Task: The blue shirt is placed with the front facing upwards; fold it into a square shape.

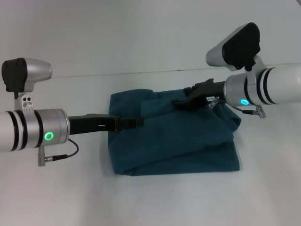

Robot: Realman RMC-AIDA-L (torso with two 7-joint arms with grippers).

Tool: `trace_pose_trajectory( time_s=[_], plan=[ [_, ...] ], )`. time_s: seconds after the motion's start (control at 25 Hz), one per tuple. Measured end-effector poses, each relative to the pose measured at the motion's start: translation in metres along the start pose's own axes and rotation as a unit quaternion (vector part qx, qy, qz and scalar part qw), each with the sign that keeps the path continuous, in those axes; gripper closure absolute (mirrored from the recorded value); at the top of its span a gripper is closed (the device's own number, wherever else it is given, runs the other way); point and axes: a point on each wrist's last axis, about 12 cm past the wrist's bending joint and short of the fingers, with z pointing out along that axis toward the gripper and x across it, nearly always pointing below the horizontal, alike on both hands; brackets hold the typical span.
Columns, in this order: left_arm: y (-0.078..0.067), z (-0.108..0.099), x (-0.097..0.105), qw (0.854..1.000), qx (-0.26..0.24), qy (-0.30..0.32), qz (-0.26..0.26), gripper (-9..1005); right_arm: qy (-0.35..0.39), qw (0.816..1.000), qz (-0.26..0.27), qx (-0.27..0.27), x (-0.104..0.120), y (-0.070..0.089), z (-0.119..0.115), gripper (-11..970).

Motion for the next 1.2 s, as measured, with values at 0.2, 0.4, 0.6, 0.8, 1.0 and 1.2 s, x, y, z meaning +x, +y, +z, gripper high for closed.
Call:
trace_pose_trajectory(
  time_s=[0.2, 0.4, 0.6, 0.8, 1.0, 1.2],
  plan=[
    [0.0001, -0.0001, -0.0002, 1.000, 0.000, 0.000, 0.000, 148, 0.004, 1.000, -0.006, 0.000, 0.0008, 0.0014, 0.0015, 489],
    [0.0004, -0.0002, -0.0004, 1.000, -0.002, -0.001, 0.000, 147, 0.003, 1.000, -0.008, 0.007, 0.0004, 0.0001, 0.0018, 502],
    [0.0004, -0.0004, -0.0009, 1.000, -0.002, -0.002, 0.001, 151, 0.004, 1.000, -0.007, 0.012, 0.0010, -0.0010, 0.0023, 516],
    [-0.0005, 0.0002, -0.0031, 1.000, -0.002, -0.003, 0.004, 153, 0.009, 1.000, -0.008, 0.010, 0.0027, 0.0006, 0.0047, 529],
    [-0.0012, 0.0009, -0.0048, 1.000, -0.001, -0.004, 0.006, 152, 0.013, 1.000, -0.012, 0.009, 0.0037, 0.0026, 0.0061, 543],
    [-0.0009, 0.0011, -0.0058, 1.000, -0.004, -0.006, 0.007, 152, 0.009, 1.000, 0.003, 0.023, 0.0029, -0.0008, 0.0061, 594]
  ],
)
